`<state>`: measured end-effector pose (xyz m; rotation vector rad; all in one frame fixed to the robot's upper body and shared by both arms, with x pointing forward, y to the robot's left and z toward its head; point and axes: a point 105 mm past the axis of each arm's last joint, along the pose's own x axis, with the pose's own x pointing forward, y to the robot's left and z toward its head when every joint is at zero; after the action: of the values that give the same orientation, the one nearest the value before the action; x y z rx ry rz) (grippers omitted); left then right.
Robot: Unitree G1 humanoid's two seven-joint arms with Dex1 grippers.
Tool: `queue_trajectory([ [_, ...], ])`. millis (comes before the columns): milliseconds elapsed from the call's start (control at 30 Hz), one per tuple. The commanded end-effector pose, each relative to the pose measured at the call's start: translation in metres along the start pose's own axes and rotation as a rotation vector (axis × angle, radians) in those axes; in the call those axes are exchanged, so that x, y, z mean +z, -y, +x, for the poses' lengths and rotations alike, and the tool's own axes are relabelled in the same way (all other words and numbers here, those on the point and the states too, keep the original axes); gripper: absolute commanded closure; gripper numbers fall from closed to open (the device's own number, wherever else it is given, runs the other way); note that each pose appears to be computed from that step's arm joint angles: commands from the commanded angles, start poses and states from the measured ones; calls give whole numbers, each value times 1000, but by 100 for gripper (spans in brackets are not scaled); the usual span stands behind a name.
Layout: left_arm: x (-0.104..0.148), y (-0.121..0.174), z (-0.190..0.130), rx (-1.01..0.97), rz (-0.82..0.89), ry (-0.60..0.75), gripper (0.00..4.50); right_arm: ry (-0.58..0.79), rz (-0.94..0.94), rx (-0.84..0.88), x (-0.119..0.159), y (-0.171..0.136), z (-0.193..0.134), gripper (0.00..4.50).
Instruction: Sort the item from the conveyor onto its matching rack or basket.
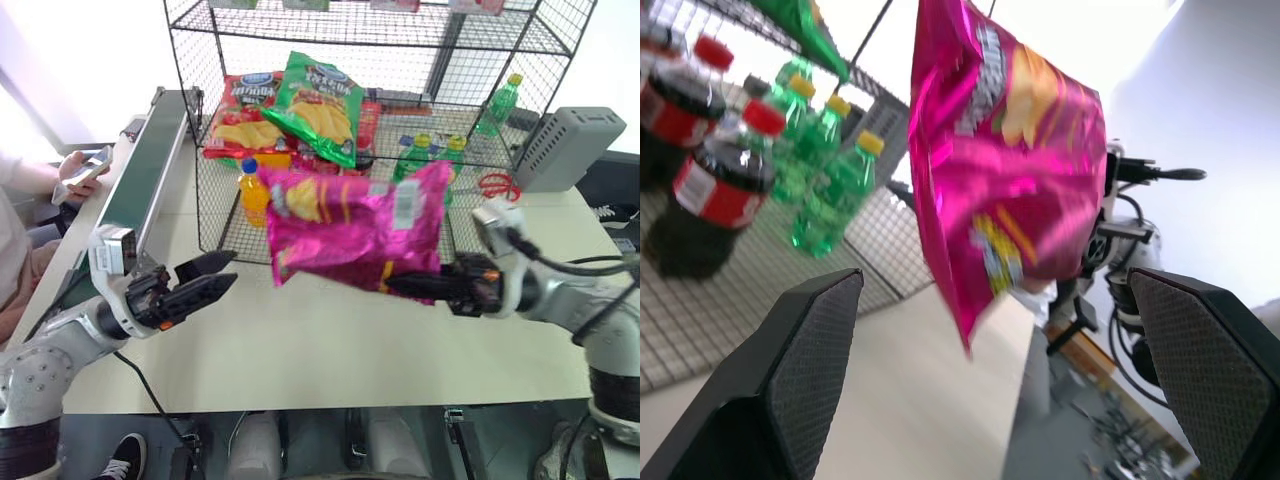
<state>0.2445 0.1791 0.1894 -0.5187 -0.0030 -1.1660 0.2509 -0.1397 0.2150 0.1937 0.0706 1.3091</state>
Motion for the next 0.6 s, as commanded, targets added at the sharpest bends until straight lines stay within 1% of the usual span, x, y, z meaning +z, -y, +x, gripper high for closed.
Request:
queue_trajectory([
  [33,3,-8,8,3,76,-4,0,34,-271,-158,18,11,-9,418],
  [67,1,-10,12,-1,86,-10,0,13,-300,-171,14,11,-11,418],
  [100,-2,-12,16,-5,103,-19,0,20,-315,-183,15,11,-13,418],
  [233,-8,-19,28,-16,186,-27,0,153,-525,-356,54,25,-27,418],
  [333,-7,-23,31,-13,212,-18,0,172,-601,-409,65,30,-34,418],
  [400,-9,-26,39,-2,265,-22,0,148,-727,-503,76,38,-45,418],
  [467,-11,-27,43,-1,312,-34,0,144,-794,-554,82,44,-50,418],
  [567,-5,-29,49,14,370,-6,0,4,-972,-571,76,54,-48,418],
  [600,-6,-29,52,11,411,-14,0,-25,-1048,-622,78,62,-52,418],
])
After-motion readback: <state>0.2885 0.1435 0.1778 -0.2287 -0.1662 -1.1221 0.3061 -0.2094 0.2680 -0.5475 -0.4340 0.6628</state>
